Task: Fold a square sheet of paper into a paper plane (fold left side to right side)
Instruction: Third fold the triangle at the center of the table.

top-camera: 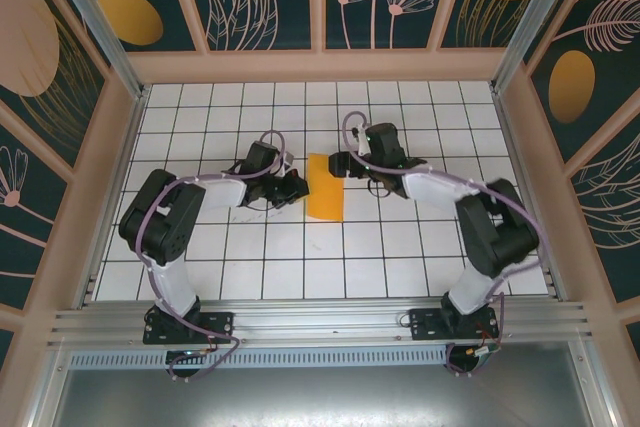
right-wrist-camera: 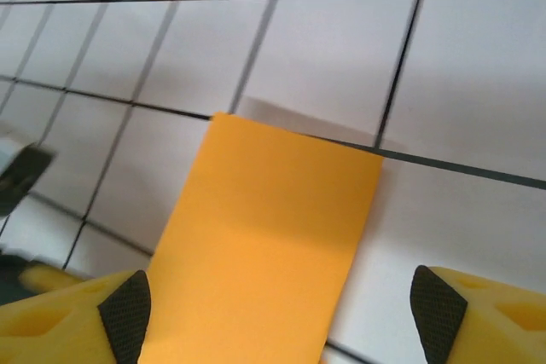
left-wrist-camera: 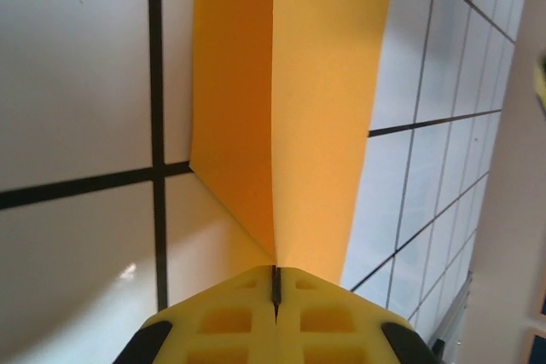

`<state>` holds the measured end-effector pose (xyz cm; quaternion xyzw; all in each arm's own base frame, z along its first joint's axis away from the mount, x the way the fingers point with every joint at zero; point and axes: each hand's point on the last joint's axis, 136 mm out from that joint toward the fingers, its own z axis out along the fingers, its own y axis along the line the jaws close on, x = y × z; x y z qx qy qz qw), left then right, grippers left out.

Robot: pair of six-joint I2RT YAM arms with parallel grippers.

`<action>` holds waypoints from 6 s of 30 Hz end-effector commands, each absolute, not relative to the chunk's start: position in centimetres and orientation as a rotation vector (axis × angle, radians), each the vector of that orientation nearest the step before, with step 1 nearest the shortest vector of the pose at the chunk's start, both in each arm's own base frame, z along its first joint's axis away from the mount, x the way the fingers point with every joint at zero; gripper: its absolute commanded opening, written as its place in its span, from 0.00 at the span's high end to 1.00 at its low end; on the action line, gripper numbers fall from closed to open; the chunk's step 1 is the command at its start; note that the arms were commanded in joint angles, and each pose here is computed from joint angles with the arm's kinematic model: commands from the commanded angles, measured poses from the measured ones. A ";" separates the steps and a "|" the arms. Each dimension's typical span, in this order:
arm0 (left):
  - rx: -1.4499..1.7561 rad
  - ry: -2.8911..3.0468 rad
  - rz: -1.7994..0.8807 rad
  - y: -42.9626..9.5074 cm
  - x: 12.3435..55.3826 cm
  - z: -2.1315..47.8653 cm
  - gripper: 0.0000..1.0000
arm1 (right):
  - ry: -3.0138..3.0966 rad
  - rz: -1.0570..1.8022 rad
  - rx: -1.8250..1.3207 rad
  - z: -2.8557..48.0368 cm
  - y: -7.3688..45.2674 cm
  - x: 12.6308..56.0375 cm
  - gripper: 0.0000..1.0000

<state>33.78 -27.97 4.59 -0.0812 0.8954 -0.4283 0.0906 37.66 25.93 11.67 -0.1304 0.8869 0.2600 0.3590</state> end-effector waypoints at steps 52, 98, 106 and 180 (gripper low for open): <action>-0.091 2.542 -1.180 -25.8 37.5 10.9 0.76 | 2.138 0.591 -0.975 7.1 33.9 26.1 1.00; 0.171 2.852 -0.950 -30.3 39.9 -1.3 0.91 | 2.487 0.535 -0.538 3.6 29.0 33.4 1.00; 0.169 2.850 -0.952 -30.4 39.9 -1.1 0.91 | 2.507 0.503 -0.521 3.1 28.7 33.9 1.00; 0.231 2.855 -0.875 -30.6 41.8 -1.4 0.88 | 2.496 0.635 -0.512 3.3 28.9 33.1 1.00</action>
